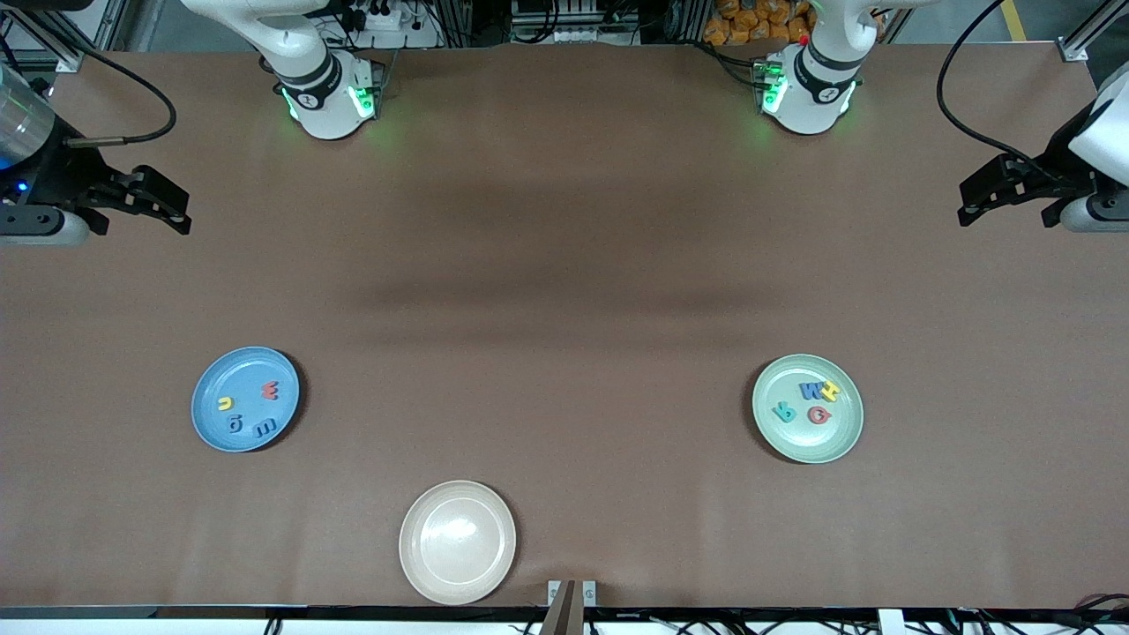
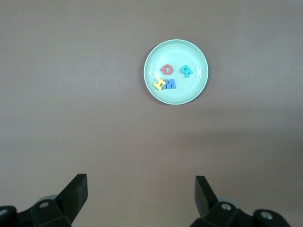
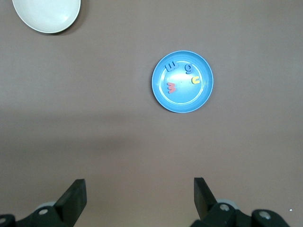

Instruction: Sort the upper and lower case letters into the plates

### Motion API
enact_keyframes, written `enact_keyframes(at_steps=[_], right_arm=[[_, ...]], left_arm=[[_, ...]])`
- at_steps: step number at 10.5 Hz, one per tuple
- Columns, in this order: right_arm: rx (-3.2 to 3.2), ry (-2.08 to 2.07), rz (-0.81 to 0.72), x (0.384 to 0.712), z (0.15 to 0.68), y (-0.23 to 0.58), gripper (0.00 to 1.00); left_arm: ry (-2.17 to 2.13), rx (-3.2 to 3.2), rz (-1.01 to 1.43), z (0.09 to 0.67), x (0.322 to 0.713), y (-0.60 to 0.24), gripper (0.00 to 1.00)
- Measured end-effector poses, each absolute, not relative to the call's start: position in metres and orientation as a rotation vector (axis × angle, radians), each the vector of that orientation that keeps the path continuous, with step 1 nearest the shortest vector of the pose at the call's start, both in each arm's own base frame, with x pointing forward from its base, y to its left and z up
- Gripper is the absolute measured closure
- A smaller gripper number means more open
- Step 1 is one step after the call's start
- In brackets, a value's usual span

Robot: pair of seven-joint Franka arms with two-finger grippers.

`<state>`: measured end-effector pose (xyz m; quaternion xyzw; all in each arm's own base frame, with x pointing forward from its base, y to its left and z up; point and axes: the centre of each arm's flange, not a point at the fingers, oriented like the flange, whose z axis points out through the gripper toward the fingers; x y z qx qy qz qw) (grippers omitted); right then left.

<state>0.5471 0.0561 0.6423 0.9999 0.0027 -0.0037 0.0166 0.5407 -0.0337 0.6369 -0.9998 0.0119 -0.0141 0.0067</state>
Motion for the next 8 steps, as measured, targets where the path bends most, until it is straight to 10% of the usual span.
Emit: enact_keyframes(at_steps=[8], right_arm=[[3.108, 0.007, -0.014, 0.5471, 0.6418, 0.0561, 0.00]], left_arm=[[0.034, -3.128, -0.042, 0.6280, 0.5493, -0.0329, 0.00]])
